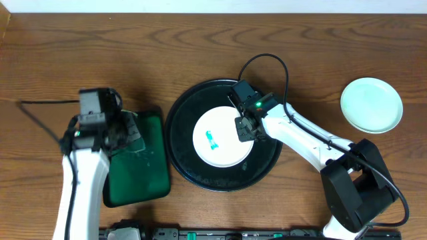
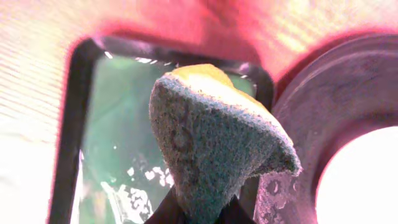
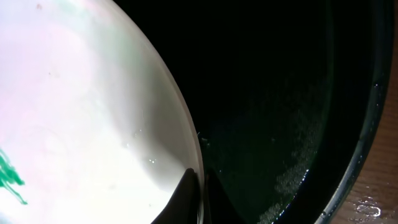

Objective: Clean dirty plates on tray and stack at the side

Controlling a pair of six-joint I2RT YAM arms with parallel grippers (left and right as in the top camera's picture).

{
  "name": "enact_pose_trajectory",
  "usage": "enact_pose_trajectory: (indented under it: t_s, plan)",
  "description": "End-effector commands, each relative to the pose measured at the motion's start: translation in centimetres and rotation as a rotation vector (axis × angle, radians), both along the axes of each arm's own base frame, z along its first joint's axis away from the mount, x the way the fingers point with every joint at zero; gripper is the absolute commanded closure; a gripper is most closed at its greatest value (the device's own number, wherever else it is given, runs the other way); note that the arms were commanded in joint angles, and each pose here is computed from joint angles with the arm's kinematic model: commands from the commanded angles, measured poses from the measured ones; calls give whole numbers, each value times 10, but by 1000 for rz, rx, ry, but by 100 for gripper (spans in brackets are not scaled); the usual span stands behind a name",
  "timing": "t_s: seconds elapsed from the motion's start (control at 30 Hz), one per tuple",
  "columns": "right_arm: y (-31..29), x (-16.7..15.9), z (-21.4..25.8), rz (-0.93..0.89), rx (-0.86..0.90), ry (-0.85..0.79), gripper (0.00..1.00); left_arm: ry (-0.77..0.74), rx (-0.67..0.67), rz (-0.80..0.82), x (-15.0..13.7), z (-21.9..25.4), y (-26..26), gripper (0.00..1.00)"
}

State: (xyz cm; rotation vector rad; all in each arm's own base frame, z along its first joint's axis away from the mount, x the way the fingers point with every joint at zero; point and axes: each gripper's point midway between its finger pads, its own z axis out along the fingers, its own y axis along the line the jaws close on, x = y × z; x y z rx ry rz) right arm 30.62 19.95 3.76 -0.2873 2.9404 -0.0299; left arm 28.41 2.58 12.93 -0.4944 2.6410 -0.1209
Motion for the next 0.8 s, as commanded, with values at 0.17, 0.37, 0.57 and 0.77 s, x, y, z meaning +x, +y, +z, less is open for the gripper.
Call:
enact_pose_trajectory:
  t_s: [0.17, 0.37, 0.57, 0.77]
  plan:
    - [-2, -7, -6, 37, -24, 26, 99, -197, 93, -37, -8, 52, 5, 93]
    - [-3, -8, -6, 37, -27, 30, 99, -263, 102, -36, -10, 68, 5, 93]
    - [-14, 0, -4, 15, -90, -16, 99, -269, 94, -40, -9, 69, 4, 93]
    - [-19, 3, -3, 3, -118, -35, 99, -269, 93, -41, -9, 69, 3, 93]
